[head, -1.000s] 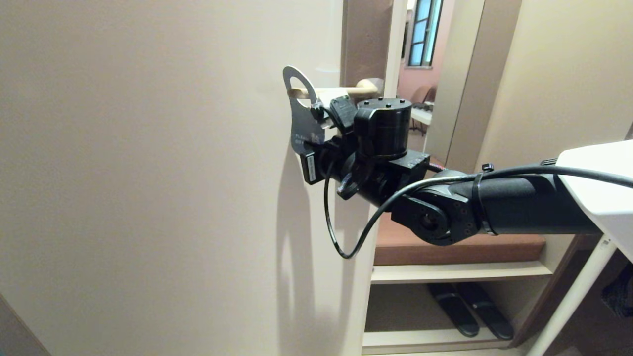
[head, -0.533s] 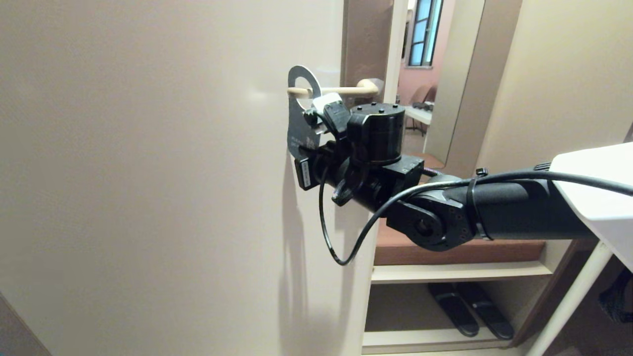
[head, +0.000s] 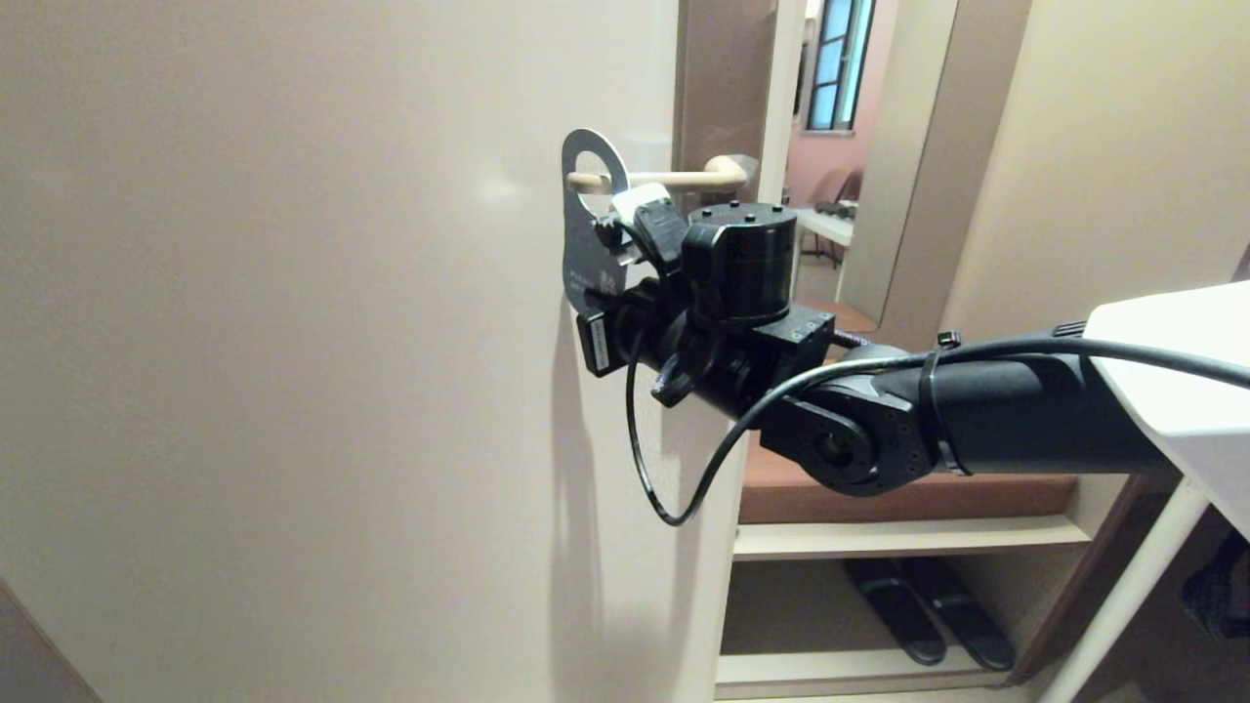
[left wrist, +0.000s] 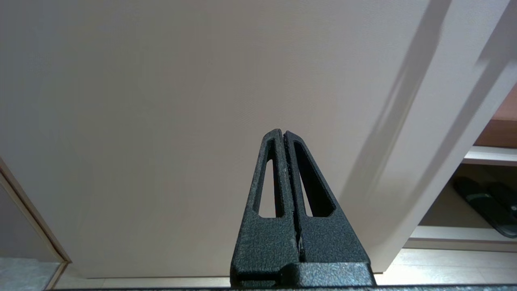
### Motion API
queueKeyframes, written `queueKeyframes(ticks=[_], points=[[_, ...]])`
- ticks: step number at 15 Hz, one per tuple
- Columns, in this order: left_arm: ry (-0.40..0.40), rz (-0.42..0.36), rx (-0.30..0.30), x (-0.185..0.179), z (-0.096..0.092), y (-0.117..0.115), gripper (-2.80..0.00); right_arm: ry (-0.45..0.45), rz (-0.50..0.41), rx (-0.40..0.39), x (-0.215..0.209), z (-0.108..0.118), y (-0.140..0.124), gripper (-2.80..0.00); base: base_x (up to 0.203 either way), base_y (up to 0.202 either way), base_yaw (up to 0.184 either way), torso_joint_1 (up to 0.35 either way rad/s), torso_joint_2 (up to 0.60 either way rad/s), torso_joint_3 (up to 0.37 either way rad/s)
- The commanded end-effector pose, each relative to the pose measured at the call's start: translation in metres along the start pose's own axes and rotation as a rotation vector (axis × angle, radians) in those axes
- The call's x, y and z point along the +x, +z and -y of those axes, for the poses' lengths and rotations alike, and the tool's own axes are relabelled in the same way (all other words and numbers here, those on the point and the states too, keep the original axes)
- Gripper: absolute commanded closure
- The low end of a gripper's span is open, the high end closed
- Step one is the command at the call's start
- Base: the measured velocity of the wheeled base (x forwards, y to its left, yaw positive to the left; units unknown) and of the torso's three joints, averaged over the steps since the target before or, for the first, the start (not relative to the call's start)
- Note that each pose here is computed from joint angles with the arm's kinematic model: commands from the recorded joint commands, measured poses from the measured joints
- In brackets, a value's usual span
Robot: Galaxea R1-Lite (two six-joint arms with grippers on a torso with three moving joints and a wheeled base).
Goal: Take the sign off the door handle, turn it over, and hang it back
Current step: Take down the sign
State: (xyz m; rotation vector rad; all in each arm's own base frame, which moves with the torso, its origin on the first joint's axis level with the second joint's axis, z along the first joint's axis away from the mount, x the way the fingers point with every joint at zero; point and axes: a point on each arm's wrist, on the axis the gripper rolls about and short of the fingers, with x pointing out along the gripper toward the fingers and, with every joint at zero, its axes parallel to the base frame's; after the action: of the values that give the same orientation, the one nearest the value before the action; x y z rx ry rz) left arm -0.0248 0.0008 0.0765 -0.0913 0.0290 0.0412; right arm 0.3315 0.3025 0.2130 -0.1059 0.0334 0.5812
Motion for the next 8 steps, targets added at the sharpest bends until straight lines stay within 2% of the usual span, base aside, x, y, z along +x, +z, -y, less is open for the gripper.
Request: queueKeyframes(ticks=[1, 8], points=[[0.001, -0.001, -0.002, 0.0, 0.0, 0.0, 0.0, 0.003, 0.008, 0.0, 0.0, 0.0, 0.002, 0.0, 0.0, 0.0, 0.0, 0.0, 0.0, 0.0], [0.001, -0.001, -0.001, 0.0, 0.0, 0.0, 0.0, 0.037, 0.01, 0.0, -0.002, -0.011, 0.002, 0.0, 0.0, 0.0, 0.0, 0.0, 0.0, 0.0]])
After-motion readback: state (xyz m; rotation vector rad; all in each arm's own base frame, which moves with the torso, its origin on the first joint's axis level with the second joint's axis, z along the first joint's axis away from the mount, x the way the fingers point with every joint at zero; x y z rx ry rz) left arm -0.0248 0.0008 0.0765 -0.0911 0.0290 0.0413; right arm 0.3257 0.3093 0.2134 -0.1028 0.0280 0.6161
